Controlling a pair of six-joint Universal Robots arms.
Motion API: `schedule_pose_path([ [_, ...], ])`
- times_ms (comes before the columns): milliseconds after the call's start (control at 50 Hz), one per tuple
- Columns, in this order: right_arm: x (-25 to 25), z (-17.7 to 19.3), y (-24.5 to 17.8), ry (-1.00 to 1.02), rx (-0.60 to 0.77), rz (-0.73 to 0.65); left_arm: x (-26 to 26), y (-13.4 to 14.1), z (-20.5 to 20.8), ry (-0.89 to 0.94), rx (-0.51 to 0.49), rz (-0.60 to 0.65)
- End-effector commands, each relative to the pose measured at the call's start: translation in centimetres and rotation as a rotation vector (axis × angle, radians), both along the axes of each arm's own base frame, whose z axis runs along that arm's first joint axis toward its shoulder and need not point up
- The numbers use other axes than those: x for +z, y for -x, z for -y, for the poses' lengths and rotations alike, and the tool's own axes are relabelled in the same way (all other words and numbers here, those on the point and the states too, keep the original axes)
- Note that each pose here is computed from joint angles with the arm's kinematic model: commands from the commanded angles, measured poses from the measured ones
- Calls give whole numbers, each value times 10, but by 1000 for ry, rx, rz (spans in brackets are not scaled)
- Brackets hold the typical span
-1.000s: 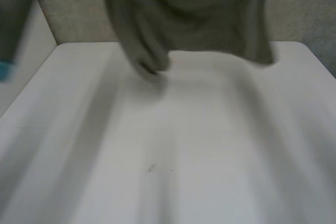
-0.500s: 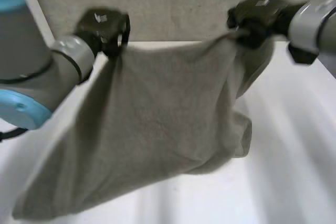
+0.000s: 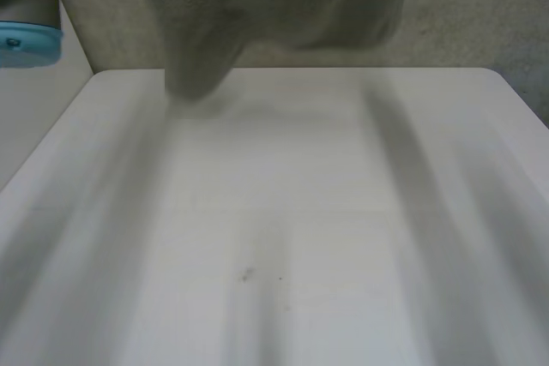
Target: Fold the towel.
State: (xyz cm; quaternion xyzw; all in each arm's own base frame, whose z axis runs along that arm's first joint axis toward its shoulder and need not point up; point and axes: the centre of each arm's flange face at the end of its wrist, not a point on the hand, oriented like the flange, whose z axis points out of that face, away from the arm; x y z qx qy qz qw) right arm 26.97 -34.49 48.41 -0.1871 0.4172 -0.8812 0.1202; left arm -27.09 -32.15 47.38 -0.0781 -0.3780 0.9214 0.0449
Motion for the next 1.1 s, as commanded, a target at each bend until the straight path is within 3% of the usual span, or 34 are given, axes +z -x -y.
schedule_pose_path([
  [20,-47,-3,-4,-252,97,-160,-61,-3,-6,-196,-37,27],
  [60,-95,-3,-14,-415,127,-296,-121,-3,-9,-360,-37,105],
  [80,-96,-3,-14,-416,127,-297,-121,-3,-9,-361,-37,106],
  [120,-145,-8,-22,-536,127,-452,-152,-5,-14,-447,-36,142],
  [160,-170,-11,-22,-585,127,-527,-209,-11,-27,-602,-32,206],
  [280,-261,-24,-15,-720,125,-770,-300,-18,-52,-837,-45,327],
  [420,-290,-43,-4,-770,87,-880,-323,-19,-63,-898,-91,378],
  [720,-221,-93,7,-579,118,-810,-292,-13,-37,-777,-135,345],
  [780,-207,-96,7,-538,107,-796,-289,-7,-33,-746,-167,348],
  [880,-135,-114,9,-323,52,-710,-301,6,-28,-713,-263,378],
  [1000,-81,-129,12,-213,33,-596,-316,14,-30,-728,-332,409],
  [1100,-66,-137,15,-214,40,-591,-332,22,-28,-753,-370,422],
])
